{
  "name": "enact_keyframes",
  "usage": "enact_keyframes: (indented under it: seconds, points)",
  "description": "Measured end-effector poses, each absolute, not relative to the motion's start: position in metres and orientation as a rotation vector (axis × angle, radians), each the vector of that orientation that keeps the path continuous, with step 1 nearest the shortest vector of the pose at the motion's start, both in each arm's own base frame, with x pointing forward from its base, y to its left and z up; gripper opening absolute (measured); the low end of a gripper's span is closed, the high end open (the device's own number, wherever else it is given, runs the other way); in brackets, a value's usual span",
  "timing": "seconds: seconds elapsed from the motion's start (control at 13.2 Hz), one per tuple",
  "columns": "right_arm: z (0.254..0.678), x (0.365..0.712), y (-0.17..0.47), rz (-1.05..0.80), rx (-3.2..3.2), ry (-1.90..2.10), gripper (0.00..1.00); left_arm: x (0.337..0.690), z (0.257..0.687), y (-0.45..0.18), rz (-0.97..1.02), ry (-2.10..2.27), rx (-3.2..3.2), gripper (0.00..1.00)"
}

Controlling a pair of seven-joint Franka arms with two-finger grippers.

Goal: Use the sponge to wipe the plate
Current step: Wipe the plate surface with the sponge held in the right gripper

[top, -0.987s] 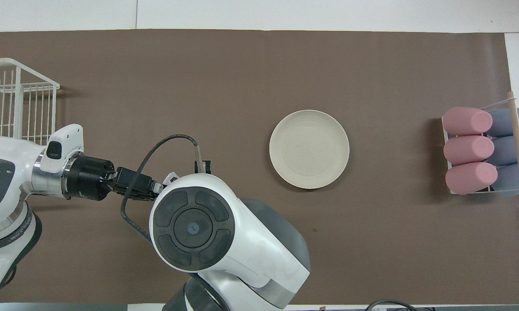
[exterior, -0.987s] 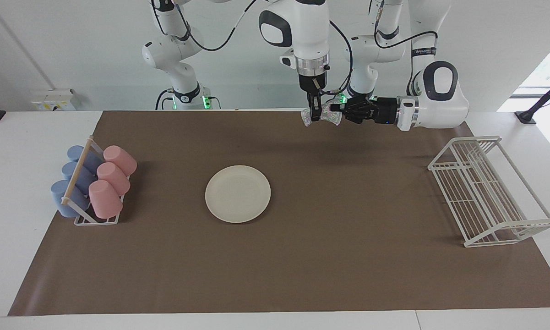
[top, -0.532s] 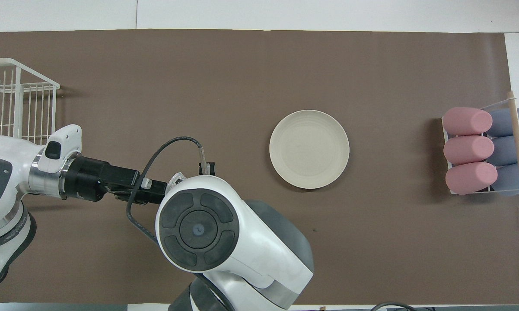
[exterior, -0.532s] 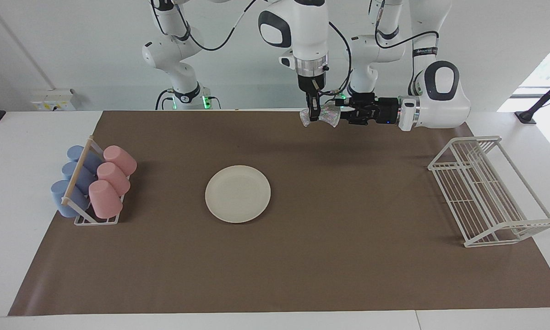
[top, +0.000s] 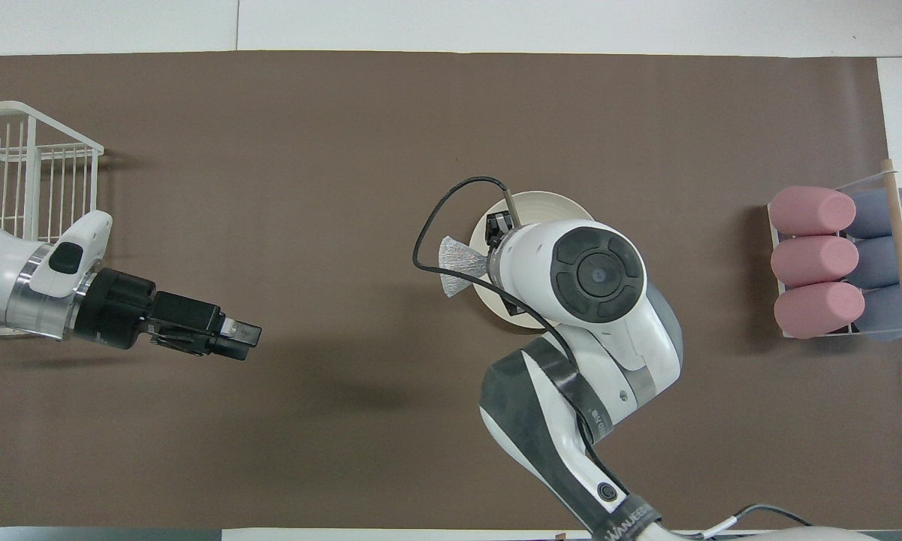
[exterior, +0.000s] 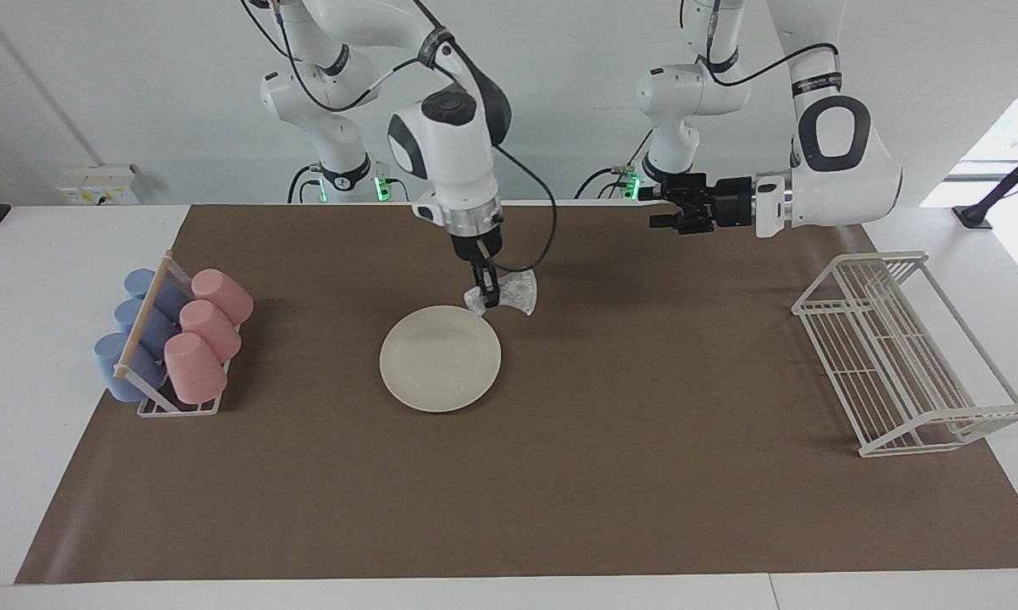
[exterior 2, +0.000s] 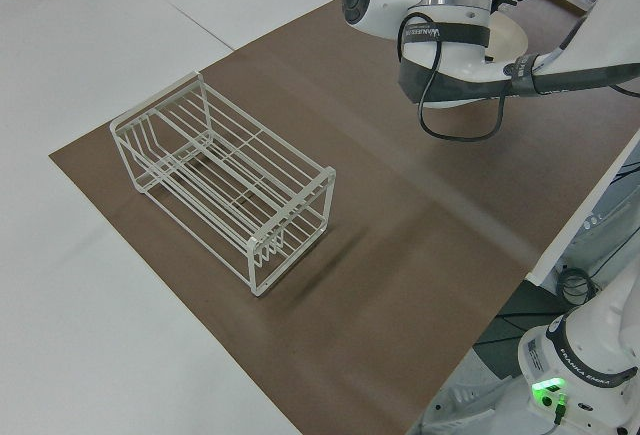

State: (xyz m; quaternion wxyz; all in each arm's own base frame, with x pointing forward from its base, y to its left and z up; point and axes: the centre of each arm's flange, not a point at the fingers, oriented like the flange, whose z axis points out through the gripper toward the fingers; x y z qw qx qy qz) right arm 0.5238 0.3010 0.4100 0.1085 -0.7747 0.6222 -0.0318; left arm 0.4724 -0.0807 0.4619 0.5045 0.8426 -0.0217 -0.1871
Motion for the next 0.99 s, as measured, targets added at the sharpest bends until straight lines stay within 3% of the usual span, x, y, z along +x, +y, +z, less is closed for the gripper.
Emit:
enact_keyframes:
  seconds: [0.53, 0.99]
  points:
    - [0.312, 0.516, 0.274, -0.088, -2.301, 1.792, 0.11, 0.479, 0.463, -0.006, -0.385, 0.127, 2.425, 1.00]
    - [0.294, 0.525, 0.244, -0.103, -2.451, 1.637, 0.11, 0.480, 0.452, -0.007, -0.411, -0.021, 2.766, 1.00]
